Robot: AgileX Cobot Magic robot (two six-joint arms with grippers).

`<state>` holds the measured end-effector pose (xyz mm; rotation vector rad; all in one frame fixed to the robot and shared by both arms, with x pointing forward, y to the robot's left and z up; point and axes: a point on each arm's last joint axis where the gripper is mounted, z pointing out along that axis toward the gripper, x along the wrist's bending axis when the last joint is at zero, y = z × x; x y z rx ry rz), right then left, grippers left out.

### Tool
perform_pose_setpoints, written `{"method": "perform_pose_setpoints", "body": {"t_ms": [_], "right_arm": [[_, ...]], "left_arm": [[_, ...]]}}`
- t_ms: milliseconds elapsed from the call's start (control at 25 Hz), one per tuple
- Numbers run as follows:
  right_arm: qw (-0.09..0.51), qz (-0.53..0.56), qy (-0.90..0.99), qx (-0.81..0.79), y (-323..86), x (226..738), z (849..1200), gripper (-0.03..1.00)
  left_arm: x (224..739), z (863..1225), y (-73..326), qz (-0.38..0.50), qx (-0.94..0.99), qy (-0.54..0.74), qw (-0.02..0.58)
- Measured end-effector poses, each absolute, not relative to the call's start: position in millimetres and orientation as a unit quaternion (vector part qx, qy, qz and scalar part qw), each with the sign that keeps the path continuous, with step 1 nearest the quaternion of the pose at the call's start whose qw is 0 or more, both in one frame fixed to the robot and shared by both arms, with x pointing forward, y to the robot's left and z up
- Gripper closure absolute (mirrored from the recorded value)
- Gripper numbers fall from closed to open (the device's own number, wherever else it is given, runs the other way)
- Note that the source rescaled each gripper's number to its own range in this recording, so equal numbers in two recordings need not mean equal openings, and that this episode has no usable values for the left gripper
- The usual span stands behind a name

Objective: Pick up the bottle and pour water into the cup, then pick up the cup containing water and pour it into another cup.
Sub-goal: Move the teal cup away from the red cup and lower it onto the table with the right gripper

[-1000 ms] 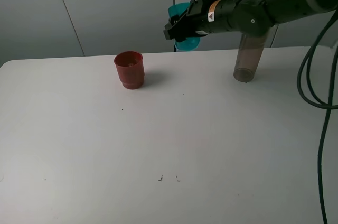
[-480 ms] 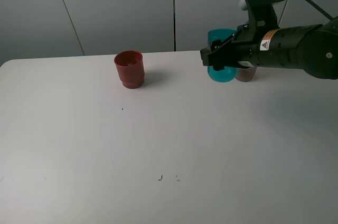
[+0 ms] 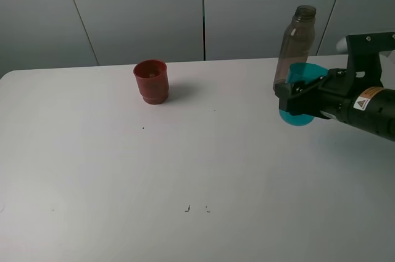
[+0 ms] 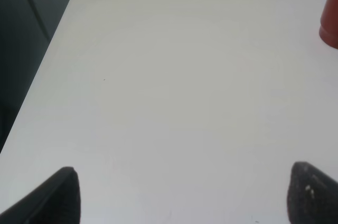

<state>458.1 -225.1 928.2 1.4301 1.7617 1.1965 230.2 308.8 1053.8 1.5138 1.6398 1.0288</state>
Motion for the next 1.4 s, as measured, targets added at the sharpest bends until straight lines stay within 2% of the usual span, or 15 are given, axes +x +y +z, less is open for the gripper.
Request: {"method": "perform_pose_setpoints", "body": {"t_ms": [280,600,880,1400], "right_arm": [[0.343,0.430,0.674,0.493,-230.8,457.2,925.1,0.90],[0.368,0.449,0.651,0.489,-228.5,471.8,888.4,0.90],[0.348,0.429,0.659,0.511,-223.1,489.8,846.0,0.90],[0.342,0.460,0.646,0.503,-210.1,518.9,835.4,0.90]], "left_arm": [[230.2,1053.8,308.8,0.394,0.580,0.629,0.335],[230.2,1053.8,308.8,0.394,0.580,0.629,0.335],[230.2,1053.8,308.8,0.394,0.580,0.629,0.335],[230.2,1053.8,308.8,0.394,0.580,0.629,0.335]]}}
